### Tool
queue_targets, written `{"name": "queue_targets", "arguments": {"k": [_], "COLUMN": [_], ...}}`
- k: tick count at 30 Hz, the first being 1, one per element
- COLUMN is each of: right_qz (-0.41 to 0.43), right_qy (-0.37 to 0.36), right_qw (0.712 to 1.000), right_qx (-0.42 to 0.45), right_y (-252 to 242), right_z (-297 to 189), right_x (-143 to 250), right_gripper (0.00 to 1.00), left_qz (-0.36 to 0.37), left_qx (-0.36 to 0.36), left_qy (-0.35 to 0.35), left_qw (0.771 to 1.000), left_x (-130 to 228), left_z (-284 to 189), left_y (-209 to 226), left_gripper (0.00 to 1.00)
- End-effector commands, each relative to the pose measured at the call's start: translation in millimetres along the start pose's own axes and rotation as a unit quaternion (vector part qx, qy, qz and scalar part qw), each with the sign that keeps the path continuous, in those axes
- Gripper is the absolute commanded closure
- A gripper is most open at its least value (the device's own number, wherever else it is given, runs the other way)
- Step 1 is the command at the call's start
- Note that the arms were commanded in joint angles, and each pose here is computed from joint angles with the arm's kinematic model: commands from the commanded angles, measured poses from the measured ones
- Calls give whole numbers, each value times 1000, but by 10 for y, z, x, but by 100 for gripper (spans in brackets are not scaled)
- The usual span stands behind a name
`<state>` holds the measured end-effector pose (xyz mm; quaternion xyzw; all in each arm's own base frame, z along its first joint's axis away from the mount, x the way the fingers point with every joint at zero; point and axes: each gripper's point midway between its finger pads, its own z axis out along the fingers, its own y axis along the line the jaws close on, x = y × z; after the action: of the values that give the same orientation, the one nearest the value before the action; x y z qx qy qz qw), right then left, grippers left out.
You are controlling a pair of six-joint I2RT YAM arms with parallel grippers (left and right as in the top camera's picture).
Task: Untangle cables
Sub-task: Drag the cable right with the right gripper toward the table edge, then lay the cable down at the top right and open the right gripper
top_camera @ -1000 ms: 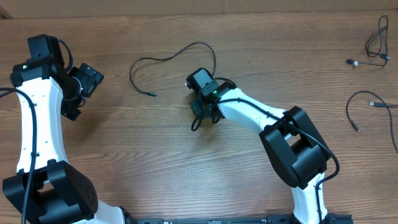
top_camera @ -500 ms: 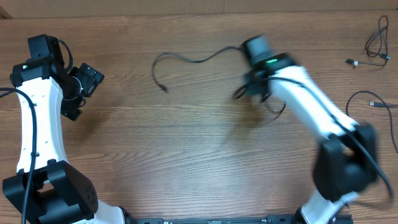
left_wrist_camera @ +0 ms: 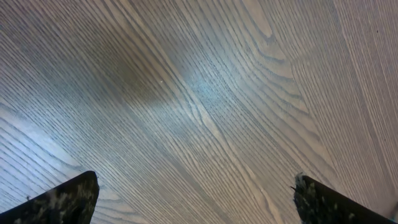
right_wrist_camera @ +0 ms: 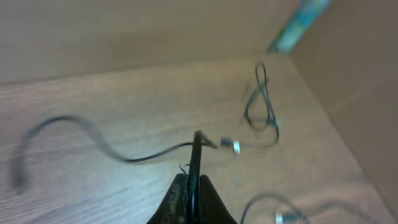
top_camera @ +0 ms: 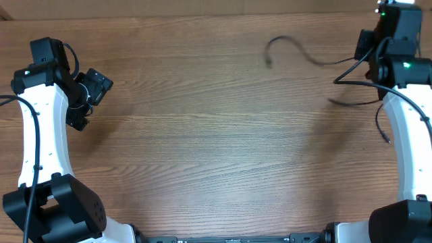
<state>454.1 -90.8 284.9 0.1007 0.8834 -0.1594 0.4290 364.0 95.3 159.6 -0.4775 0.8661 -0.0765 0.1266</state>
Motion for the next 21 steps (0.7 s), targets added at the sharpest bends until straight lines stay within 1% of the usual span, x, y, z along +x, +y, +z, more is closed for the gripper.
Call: {"name": "queue_targets", "arguments": {"k": [1,6,10,12,14,17,21], "right_qz": [-55,-41,-50,-82,-105,-108,-106], "right_qy": [-59,-143,-173,-168,-149,-112,-87], "right_qw": [995,984,972,971,975,984,988], "right_qx": [-52,-98,-149,-150,-125,-83,-74], "right_y": [157,314,509,575,565,489,476], "right_z": [-155,-256,-263,-120,134,594,1123], "right_x": [-286,-684,-800,-747,-642,-440,-201], "right_gripper": [96,96,96,96,96,96,96], "left_qz": [17,17,16,16,16,16,16], "left_qx": [0,0,0,0,0,0,0], "left_qy": [7,7,7,7,7,7,7], "left_qw": [1000,1000,1000,1000,1000,1000,1000], "left_x": [38,38,35,35,35,35,35], "left_z": [40,40,40,40,40,40,40], "left_y": [-21,-21,-18,-18,-18,-18,-18], "left_gripper": [0,0,0,1,0,0,1]}}
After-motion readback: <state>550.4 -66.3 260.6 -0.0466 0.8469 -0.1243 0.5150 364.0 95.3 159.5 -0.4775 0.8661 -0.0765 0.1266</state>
